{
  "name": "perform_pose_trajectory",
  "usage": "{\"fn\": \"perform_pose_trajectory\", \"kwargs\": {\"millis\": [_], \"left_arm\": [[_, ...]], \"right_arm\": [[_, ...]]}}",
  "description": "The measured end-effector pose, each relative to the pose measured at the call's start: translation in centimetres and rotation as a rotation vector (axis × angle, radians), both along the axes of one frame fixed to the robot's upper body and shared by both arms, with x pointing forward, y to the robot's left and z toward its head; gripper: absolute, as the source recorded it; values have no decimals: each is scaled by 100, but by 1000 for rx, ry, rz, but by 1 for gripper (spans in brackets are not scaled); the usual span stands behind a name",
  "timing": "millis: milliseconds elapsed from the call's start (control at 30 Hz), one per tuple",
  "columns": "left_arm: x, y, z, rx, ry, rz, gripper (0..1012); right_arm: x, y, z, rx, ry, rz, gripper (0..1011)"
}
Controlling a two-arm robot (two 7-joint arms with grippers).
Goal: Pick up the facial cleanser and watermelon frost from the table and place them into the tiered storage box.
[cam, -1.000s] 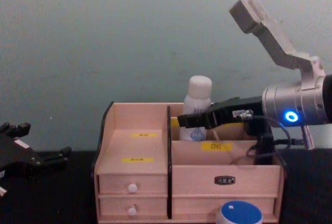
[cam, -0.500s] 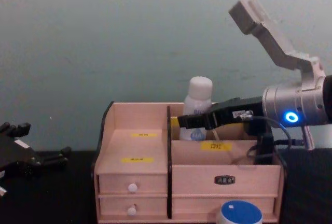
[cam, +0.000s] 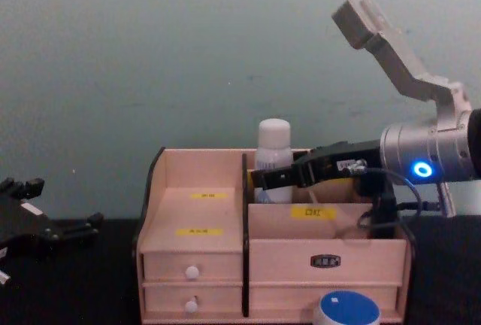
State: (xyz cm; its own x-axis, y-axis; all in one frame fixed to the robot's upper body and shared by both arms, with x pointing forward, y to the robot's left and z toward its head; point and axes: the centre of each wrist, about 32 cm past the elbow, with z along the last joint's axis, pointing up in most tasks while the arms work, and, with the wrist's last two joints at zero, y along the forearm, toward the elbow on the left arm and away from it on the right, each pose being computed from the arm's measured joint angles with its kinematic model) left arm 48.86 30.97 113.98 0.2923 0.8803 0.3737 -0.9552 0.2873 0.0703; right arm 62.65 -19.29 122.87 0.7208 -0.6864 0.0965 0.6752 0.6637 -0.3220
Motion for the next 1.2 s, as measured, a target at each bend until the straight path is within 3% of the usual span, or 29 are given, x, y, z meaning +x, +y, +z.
{"fn": "perform_pose_trajectory", "kwargs": {"millis": [100, 467, 600, 967, 1200], "left_arm": [[0, 0, 0, 0, 0, 0, 1001], [0, 0, 0, 0, 0, 0, 1001], [0, 0, 0, 0, 0, 0, 1001], [0, 0, 0, 0, 0, 0, 1001], [0, 0, 0, 0, 0, 0, 1001]], "right_arm": [[0, 0, 0, 0, 0, 0, 1002], [0, -1, 0, 1, 1, 0, 1002], [-47, -34, 53, 17, -2, -2, 1002], [-357, -221, 180, 38, -14, -9, 1002], [-706, -436, 171, 48, -1, -4, 1002]]}}
